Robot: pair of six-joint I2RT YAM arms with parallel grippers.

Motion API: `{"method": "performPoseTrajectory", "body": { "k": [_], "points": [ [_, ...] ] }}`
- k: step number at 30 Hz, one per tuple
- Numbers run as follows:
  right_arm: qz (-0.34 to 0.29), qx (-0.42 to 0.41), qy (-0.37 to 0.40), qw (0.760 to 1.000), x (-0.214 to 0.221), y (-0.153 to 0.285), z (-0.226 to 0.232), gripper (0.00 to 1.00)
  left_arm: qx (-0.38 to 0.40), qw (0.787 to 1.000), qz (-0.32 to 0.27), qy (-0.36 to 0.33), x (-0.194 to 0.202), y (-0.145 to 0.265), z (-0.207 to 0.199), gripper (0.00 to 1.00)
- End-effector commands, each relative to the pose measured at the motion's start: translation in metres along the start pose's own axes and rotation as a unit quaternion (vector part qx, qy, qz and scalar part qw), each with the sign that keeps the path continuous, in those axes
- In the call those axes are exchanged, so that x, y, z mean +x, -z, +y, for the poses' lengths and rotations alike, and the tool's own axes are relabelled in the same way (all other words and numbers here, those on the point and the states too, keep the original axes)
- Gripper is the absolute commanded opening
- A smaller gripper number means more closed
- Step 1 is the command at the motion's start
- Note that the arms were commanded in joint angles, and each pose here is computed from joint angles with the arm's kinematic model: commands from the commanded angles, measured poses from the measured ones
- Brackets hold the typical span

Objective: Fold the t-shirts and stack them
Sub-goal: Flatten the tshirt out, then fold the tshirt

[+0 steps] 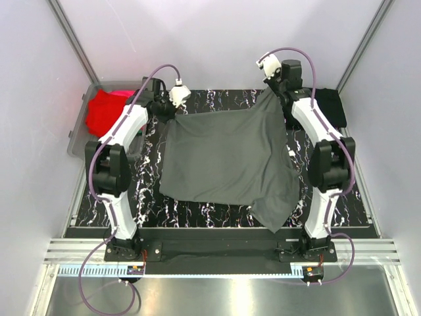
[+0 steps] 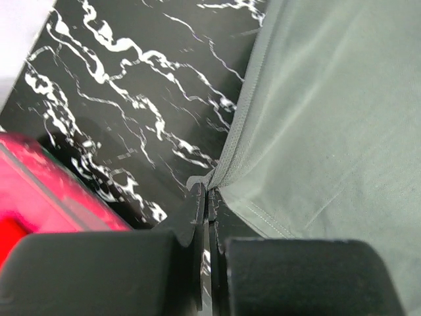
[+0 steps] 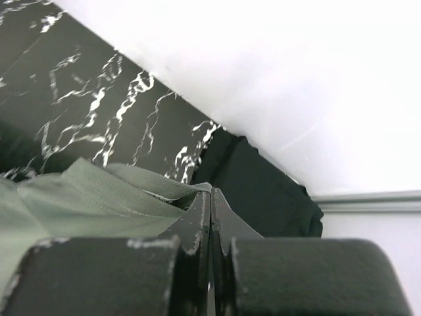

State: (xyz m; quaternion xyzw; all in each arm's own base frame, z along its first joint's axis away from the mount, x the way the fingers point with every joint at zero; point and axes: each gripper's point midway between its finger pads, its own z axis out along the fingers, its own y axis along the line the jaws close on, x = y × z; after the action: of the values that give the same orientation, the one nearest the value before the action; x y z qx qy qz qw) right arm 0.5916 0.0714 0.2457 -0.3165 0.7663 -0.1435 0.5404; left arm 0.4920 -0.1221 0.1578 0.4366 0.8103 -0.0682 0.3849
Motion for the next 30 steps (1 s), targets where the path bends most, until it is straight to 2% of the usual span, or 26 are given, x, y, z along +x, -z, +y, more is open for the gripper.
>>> {"method": "performPoseTrajectory", "body": {
  "k": [1,6,13,20,23,30],
  "points": [
    [-0.030,0.055,0.001,0.998,-0.023,-0.018,-0.030,0.00,-0.057,0.997,-0.035,-0.029,-0.029,-0.005,0.039,0.00],
    [-0.023,0.060,0.002,0.998,-0.016,-0.049,-0.027,0.00,-0.082,0.996,-0.044,-0.004,-0.036,-0.017,0.057,0.00],
    [-0.023,0.075,0.004,0.997,-0.013,-0.074,-0.032,0.00,-0.145,0.988,-0.051,-0.004,-0.045,-0.024,0.091,0.00],
    [-0.014,0.072,0.008,0.997,-0.002,-0.091,-0.026,0.00,-0.149,0.988,-0.030,-0.020,-0.034,-0.034,0.094,0.00],
    [0.005,0.056,0.003,0.998,0.004,-0.088,-0.020,0.00,-0.141,0.990,-0.013,-0.022,-0.024,-0.034,0.089,0.00],
    [0.080,0.000,0.008,0.997,0.030,-0.049,-0.002,0.00,-0.093,0.994,-0.037,-0.032,-0.036,-0.007,0.059,0.00]
  ]
}}
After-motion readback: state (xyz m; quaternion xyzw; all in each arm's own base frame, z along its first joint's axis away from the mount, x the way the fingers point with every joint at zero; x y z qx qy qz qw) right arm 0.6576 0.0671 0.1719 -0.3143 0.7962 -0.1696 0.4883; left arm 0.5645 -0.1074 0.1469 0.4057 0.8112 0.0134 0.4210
